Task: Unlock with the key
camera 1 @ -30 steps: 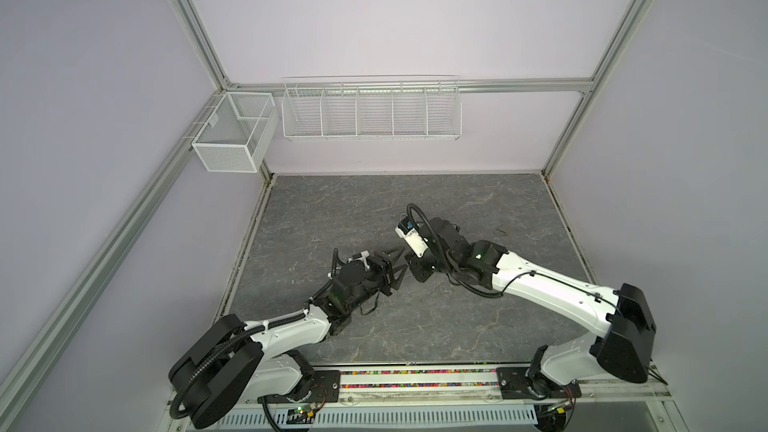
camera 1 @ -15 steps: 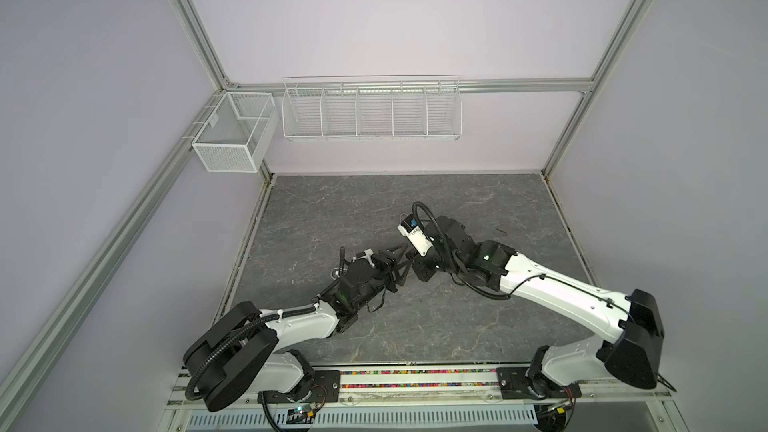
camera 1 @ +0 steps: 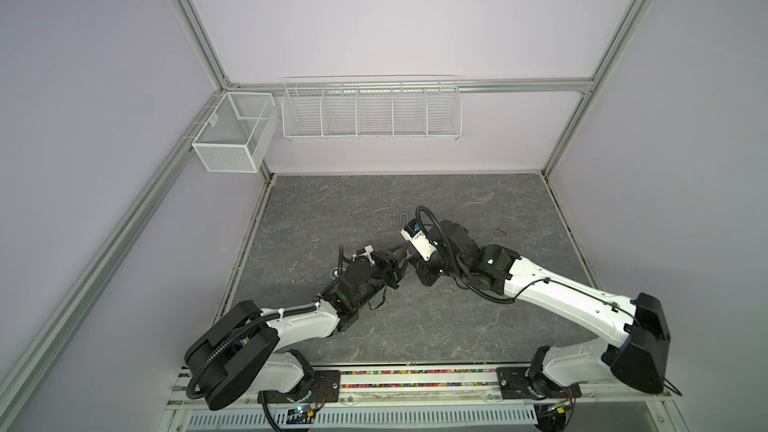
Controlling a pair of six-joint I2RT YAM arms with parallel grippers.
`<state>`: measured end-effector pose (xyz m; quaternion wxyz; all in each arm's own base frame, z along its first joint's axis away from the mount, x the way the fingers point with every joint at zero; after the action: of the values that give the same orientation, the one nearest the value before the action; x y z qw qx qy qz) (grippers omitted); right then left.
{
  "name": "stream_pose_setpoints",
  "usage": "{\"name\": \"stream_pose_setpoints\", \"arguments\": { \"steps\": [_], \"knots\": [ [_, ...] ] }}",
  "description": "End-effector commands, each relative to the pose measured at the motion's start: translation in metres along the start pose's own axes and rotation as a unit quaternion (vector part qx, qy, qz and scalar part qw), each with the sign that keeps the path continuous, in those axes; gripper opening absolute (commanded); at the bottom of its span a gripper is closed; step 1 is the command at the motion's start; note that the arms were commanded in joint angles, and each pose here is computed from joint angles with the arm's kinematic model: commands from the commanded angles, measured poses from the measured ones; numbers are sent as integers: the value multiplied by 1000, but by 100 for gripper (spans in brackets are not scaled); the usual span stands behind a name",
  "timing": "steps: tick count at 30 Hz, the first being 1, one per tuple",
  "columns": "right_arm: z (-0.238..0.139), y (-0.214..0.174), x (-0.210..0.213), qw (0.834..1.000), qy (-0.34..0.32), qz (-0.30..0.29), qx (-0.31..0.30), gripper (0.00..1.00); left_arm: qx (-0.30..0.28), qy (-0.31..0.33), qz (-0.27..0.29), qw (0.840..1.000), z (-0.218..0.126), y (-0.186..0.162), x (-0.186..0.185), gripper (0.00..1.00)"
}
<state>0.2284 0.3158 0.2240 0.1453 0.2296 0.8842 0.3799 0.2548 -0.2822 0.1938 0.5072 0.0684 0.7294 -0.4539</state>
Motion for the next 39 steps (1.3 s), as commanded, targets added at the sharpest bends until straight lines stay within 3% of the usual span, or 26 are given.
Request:
{"name": "stream_pose_setpoints", "arguments": {
  "steps": [1, 7, 10, 18, 22, 26, 29, 34, 39],
  "knots": [
    [-9, -2, -2, 1000, -3, 4, -10, 7, 7, -15, 4, 1000, 5, -8, -10, 22],
    [-11, -6, -3, 1000, -5, 4, -7, 7, 17, -24, 14, 999, 9, -11, -14, 17],
    [-10, -7, -4, 1000, -7, 3, -7, 7, 25, -30, 20, 999, 10, -15, -17, 1],
    [-16, -8, -10, 1000, -17, 5, -11, 7, 17, -59, 93, 994, 0, -16, -34, 0],
    [-22, -15, -18, 999, -37, 13, -12, 25, 2, -26, 168, 985, -5, -11, -40, 0],
    [-32, -27, -25, 998, -40, 41, -33, 29, -28, 19, 291, 956, -18, -7, -50, 0],
    [-34, -34, -26, 993, 9, 76, -86, 29, -36, 32, 376, 925, -26, -11, -57, 0],
    [-59, -7, -20, 958, 129, 102, -235, 30, 19, 17, 495, 869, -31, -27, -55, 0],
    [-70, 19, -15, 926, 201, 113, -299, 36, 55, -9, 546, 836, -34, -38, -48, 0]
  ]
}}
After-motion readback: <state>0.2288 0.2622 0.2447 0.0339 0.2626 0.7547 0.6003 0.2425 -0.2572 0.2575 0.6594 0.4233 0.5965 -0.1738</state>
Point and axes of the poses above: each gripper's point midway between its finger pads, its own z axis out along the fingers, its own x axis along the line the jaws close on, y = z × x, the point moved 2 cm from there along -z, back along the fingers, and after that the axes turned 14 degrees about -z, right-handed, at the moved point
